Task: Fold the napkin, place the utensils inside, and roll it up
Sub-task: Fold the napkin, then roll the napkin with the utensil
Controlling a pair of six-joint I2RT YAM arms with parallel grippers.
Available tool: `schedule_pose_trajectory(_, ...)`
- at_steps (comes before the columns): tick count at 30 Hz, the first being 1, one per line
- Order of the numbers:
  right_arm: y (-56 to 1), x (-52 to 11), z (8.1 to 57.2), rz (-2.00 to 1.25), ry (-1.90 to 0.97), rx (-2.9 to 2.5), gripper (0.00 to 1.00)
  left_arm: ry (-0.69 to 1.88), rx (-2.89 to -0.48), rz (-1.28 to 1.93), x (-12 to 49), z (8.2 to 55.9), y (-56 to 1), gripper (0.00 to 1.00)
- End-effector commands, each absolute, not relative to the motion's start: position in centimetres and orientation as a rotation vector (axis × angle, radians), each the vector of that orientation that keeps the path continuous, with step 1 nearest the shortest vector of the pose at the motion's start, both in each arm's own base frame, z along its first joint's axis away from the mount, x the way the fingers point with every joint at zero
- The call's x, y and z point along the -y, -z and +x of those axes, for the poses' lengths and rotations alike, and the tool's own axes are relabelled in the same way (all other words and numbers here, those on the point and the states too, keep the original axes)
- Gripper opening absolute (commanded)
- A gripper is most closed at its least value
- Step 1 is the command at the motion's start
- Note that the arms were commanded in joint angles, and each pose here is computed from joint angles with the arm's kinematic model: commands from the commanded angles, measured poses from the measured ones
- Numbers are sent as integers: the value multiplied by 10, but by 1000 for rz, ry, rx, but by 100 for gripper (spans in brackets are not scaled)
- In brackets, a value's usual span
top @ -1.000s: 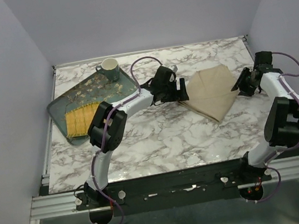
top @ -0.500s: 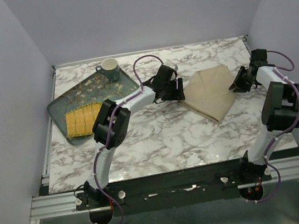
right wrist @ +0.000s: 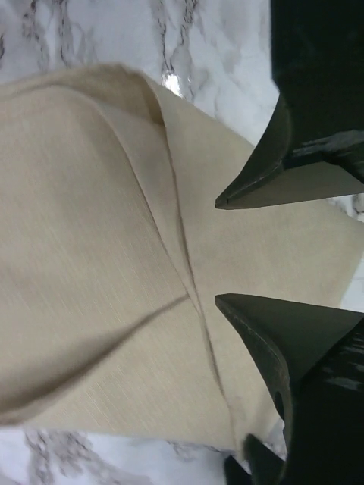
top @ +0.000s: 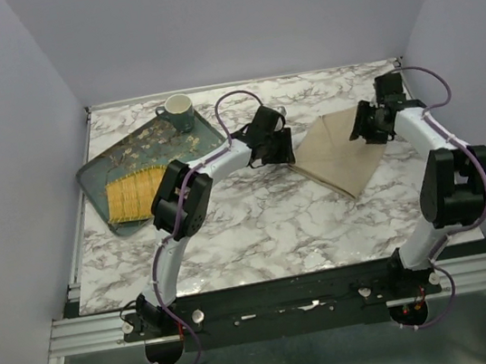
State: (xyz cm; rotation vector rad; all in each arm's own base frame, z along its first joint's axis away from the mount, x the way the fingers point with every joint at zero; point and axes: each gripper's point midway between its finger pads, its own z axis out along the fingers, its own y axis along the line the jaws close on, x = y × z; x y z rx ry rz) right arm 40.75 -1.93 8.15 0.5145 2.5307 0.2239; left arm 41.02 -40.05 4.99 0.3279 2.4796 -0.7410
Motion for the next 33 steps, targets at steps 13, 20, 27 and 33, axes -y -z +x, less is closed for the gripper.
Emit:
schedule_pose_trajectory(13, -145, -88, 315, -380, 319, -2370, 66, 914, -2326, -48, 346, 386, -192, 87)
schedule_pose_trajectory(20, -111, -108, 301, -740, 334, -2410, 67, 892, -2261, -222, 274, 353, -213, 88)
schedule_pose_trajectory(27, -79, -109, 294, -895, 431, -2499, 64, 901, -2263, -234, 241, 329, -196, 88)
schedule_pose_trajectory(33, -64, -109, 293, -961, 473, -2495, 64, 901, -2277, -213, 231, 323, -191, 87)
